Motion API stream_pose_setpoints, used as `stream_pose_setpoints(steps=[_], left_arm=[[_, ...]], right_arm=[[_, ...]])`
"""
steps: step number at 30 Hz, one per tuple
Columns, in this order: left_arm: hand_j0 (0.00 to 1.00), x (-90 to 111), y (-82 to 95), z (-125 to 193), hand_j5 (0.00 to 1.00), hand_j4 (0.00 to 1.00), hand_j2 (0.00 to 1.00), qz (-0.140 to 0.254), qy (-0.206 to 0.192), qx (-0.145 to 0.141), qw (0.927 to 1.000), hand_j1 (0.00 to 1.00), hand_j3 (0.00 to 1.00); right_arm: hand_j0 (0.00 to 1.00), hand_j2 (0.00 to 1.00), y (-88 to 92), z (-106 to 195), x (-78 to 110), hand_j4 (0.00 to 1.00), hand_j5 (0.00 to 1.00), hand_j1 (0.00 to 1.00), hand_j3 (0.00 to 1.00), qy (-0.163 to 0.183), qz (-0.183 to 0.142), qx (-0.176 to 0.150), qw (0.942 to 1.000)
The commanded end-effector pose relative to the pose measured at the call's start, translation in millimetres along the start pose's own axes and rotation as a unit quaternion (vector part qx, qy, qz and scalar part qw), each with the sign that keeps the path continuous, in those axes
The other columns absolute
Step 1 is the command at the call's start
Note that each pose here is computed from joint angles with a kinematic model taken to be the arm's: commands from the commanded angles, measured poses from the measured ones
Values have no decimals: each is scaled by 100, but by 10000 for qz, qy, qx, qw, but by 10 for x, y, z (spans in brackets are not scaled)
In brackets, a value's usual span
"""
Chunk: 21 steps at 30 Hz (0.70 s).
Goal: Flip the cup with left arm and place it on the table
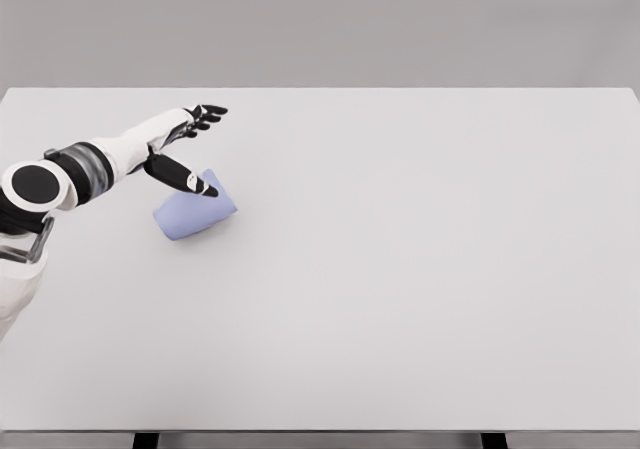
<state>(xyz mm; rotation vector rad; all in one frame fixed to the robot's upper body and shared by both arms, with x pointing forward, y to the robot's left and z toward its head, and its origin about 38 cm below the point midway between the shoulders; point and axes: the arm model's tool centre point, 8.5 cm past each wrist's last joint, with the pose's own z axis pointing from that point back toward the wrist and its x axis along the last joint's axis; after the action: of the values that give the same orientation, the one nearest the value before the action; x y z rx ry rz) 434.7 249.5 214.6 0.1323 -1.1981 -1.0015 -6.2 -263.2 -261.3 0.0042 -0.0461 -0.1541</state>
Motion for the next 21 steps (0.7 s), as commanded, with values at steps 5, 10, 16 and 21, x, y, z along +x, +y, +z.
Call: stream_pose_setpoints(steps=[5, 10, 16, 21], left_arm=[[100, -31, -78, -26, 100, 100, 100, -203, 122, -93, 9997, 100, 100], [100, -80, -95, -26, 100, 100, 100, -322, 243, -38, 9992, 100, 100], [100, -131, -159, -37, 100, 100, 100, -307, 298, -109, 9990, 100, 100], [100, -210, -189, -18, 100, 100, 100, -313, 397, -140, 9986, 100, 100]], right_arm=[[100, 100, 0, 0, 1, 100, 100, 100, 100, -1, 7, 1, 10000], [100, 100, 0, 0, 1, 100, 100, 100, 100, -1, 7, 1, 10000], [100, 100, 0, 0, 1, 100, 100, 100, 100, -1, 7, 1, 10000], [100, 100, 0, 0, 1, 100, 100, 100, 100, -1, 7, 1, 10000]])
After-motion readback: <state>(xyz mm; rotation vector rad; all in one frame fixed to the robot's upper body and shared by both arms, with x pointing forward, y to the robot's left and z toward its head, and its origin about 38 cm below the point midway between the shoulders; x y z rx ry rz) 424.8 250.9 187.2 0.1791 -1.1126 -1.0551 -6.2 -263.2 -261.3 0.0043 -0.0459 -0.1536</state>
